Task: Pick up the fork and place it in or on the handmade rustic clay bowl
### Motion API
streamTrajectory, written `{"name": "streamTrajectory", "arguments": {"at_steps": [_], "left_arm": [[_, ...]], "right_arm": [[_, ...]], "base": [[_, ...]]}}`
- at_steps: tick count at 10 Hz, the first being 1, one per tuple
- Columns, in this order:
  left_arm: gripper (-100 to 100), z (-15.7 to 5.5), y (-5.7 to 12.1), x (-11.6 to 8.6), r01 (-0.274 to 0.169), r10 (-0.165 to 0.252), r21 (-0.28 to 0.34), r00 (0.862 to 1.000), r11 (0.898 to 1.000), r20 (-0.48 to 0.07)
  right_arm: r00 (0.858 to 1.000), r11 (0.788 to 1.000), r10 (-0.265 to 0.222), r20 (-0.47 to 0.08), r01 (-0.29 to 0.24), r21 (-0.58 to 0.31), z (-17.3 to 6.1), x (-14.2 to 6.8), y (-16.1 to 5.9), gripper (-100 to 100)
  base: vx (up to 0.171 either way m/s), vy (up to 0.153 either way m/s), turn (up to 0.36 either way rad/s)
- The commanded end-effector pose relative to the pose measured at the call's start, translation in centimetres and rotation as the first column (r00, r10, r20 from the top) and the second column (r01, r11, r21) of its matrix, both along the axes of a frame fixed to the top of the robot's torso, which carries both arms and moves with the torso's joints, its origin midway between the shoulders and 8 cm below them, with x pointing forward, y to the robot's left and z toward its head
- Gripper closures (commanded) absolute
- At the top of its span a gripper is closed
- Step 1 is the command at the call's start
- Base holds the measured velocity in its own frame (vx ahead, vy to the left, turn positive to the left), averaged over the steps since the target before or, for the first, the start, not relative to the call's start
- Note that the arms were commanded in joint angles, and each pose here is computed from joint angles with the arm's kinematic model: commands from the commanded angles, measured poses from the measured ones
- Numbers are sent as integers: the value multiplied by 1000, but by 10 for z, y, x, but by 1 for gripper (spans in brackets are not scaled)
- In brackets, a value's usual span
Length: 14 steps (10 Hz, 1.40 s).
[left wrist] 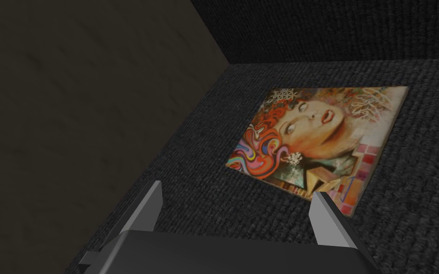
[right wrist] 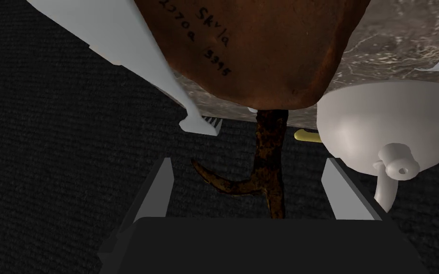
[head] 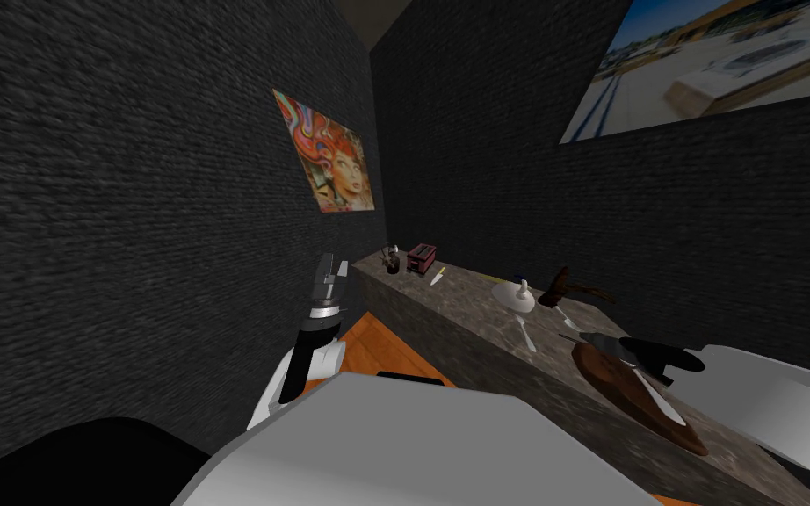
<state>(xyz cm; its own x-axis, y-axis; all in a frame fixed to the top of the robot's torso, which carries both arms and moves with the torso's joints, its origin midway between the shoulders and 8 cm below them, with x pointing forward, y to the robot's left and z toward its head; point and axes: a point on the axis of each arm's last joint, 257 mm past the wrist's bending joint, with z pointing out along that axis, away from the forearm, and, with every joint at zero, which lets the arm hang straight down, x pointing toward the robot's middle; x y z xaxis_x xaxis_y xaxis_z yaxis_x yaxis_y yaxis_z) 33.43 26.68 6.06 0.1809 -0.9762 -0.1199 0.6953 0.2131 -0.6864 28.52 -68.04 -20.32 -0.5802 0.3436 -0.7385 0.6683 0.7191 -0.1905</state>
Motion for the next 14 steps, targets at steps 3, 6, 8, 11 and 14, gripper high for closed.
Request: {"name": "streamTrajectory", "arguments": {"at_steps": [3,6,8,11,14], "left_arm": [[0,0,0,0,0,0,0,1000,1000,0],[0,0,0,0,0,0,0,1000,1000,0],[0,0,0,0,0,0,0,1000,1000,0],[0,0,0,0,0,0,0,1000,1000,0],[0,0,0,0,0,0,0,1000,1000,0]], "right_arm": [[1000,1000,27,3,-27,0,23,23,20,-100],[999,999,51,-1,-51,1,37,39,38,-100],[998,998,69,-5,-69,3,46,49,50,-100],[997,997,73,-7,-73,3,49,51,54,0],[997,997,73,-7,-73,3,49,51,54,0]], "base": [[0,-40,-106],[3,-36,-70],[4,-38,-73],[1,-16,-33],[0,0,0]]}}
